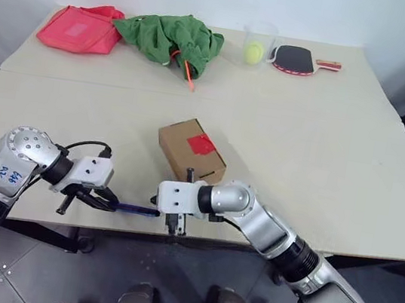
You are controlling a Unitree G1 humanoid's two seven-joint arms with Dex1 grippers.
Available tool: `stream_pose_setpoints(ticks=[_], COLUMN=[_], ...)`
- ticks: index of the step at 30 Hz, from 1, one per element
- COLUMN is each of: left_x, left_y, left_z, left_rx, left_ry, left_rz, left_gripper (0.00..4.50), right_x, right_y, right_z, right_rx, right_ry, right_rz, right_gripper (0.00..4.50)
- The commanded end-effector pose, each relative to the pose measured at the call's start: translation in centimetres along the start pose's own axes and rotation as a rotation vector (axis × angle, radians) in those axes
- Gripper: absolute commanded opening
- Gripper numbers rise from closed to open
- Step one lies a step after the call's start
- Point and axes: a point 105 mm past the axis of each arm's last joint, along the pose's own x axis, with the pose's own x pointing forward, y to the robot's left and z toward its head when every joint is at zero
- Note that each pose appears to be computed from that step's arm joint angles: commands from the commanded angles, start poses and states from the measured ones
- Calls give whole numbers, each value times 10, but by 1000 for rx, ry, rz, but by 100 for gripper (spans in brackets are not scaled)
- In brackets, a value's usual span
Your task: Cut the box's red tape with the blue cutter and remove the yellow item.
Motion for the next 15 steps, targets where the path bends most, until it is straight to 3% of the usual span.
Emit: stream_pose_setpoints(ticks=[1,3,8,15], left_x=[12,13,12,10], left_y=[-6,-6,-8,-16], left_z=[-1,0,0,-1], left_rx=[-10,-11,-14,-18], left_ry=[-11,-15,-19,-16], left_rz=[-46,-44,-56,-93], left_gripper=[41,41,41,41], right_x=[-10,-13,-21,-11], right_y=[-9,-11,9,17], right_z=[-13,-9,30,33], right_rx=[6,-6,-20,-114], right_ry=[49,40,-74,-48], right_rz=[-35,-37,36,39], right_gripper=[2,2,2,2])
